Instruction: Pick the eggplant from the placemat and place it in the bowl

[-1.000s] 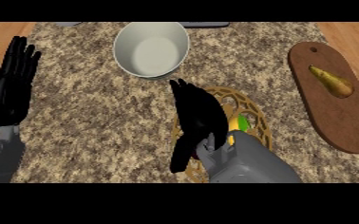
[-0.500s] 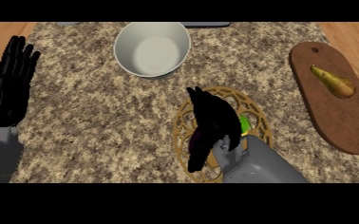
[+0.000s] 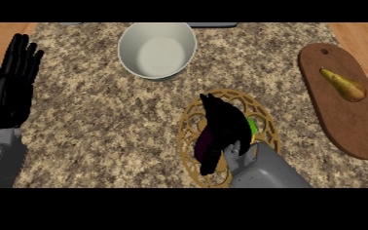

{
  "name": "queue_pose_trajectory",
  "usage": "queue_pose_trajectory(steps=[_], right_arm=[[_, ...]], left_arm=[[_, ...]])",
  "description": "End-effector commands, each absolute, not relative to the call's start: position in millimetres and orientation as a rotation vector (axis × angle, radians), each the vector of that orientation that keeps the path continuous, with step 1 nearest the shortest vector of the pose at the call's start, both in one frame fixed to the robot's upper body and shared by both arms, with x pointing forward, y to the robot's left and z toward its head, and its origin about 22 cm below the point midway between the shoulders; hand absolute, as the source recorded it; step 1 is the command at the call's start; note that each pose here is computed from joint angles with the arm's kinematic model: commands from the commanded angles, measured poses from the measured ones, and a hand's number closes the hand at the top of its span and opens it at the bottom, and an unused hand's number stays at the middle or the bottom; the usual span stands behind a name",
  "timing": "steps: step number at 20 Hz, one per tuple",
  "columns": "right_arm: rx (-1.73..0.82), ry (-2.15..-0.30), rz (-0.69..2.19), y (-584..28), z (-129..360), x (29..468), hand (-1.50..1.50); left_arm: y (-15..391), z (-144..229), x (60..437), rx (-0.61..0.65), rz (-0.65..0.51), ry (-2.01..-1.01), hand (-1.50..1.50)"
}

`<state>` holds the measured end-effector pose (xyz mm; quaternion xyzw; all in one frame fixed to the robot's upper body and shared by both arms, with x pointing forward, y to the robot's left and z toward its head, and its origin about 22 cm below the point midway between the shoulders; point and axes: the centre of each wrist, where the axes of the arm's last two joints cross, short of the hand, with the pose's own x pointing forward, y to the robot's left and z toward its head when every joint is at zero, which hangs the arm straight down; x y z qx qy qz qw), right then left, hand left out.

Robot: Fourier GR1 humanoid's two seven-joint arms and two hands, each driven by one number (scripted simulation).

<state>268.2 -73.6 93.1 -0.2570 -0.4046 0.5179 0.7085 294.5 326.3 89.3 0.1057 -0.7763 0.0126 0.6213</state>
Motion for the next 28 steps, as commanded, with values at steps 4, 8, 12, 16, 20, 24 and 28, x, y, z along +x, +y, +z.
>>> queue_pose_trajectory(steps=[4, 8, 12, 16, 20, 24, 28], right_arm=[[-0.609, -0.830, 1.154, -50, 97, 261, -1.50], [-0.616, -0.775, 1.158, -84, 75, 261, -1.50], [-0.617, -0.769, 1.174, -53, 66, 263, -1.50], [-0.615, -0.762, 1.163, -57, 53, 275, -1.50], [-0.622, -0.735, 1.164, -68, 40, 277, -1.50], [-0.606, -0.684, 1.144, -67, 18, 263, -1.50], [-0.626, -0.642, 1.148, -76, 16, 268, -1.50]], left_arm=[[329, 81, 290, 0.244, 0.028, -1.780, 0.00], [339, 89, 292, 0.222, 0.045, -1.784, 0.00], [334, 78, 297, 0.249, 0.039, -1.791, 0.00], [322, 76, 290, 0.246, 0.048, -1.795, 0.00], [322, 81, 299, 0.255, 0.021, -1.791, 0.00], [317, 94, 280, 0.231, 0.026, -1.787, 0.00], [330, 85, 280, 0.224, 0.027, -1.765, 0.00]])
